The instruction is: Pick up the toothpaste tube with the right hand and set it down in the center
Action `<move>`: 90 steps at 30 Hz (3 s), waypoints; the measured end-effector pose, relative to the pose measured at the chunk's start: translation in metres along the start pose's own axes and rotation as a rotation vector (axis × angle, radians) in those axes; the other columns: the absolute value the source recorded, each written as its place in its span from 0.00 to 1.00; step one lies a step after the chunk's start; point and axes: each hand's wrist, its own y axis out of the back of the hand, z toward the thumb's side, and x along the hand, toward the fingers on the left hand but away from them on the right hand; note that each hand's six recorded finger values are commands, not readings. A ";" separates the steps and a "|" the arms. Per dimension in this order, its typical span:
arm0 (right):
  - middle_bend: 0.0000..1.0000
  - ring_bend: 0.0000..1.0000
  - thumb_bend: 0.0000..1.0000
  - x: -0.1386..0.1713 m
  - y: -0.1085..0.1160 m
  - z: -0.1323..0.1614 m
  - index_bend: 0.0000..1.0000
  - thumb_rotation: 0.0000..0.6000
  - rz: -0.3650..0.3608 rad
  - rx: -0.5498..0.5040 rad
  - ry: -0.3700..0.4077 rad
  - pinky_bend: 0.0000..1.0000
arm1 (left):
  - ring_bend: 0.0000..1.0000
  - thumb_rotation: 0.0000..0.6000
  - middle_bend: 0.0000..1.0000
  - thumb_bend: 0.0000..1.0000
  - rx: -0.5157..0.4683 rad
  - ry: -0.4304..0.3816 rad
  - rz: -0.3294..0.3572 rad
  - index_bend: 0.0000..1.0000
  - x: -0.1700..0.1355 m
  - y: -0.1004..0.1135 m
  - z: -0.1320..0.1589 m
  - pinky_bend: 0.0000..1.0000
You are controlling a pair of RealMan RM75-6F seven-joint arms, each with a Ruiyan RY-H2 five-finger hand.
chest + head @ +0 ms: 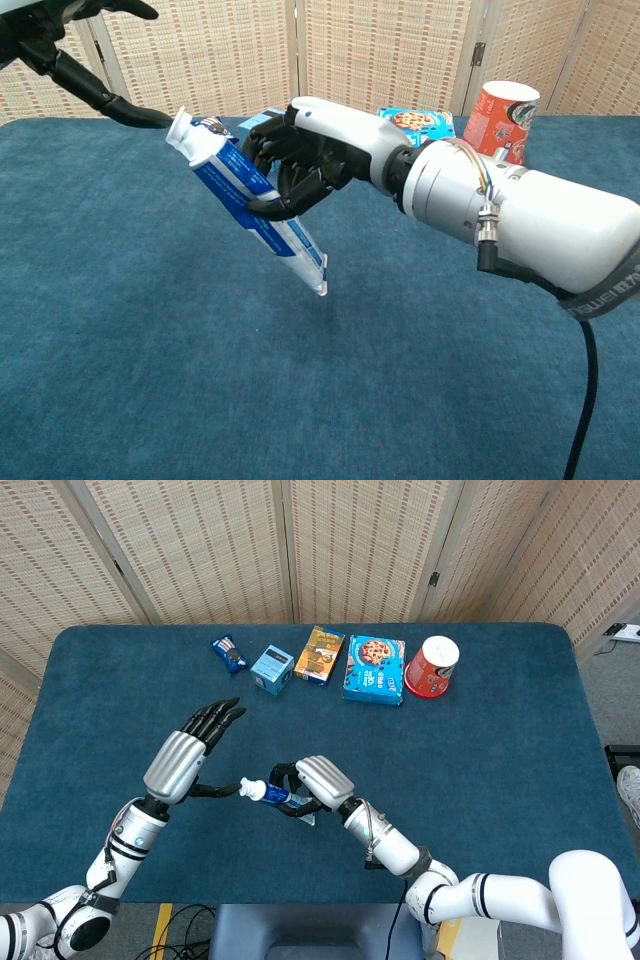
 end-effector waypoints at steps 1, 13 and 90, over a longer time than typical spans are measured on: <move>0.68 0.57 0.79 0.000 0.002 -0.001 0.75 1.00 -0.004 -0.003 -0.001 0.50 | 0.06 0.95 0.04 0.09 -0.018 0.015 -0.002 0.04 0.000 0.001 -0.002 0.14; 0.68 0.57 0.79 -0.005 0.007 0.011 0.75 1.00 0.001 0.016 0.012 0.50 | 0.06 0.00 0.04 0.00 -0.253 0.031 -0.030 0.07 -0.002 0.007 -0.003 0.14; 0.73 0.62 0.84 -0.027 -0.020 0.040 0.79 1.00 0.044 -0.146 -0.011 0.52 | 0.04 0.00 0.00 0.00 0.020 -0.034 -0.296 0.00 0.006 -0.043 0.025 0.13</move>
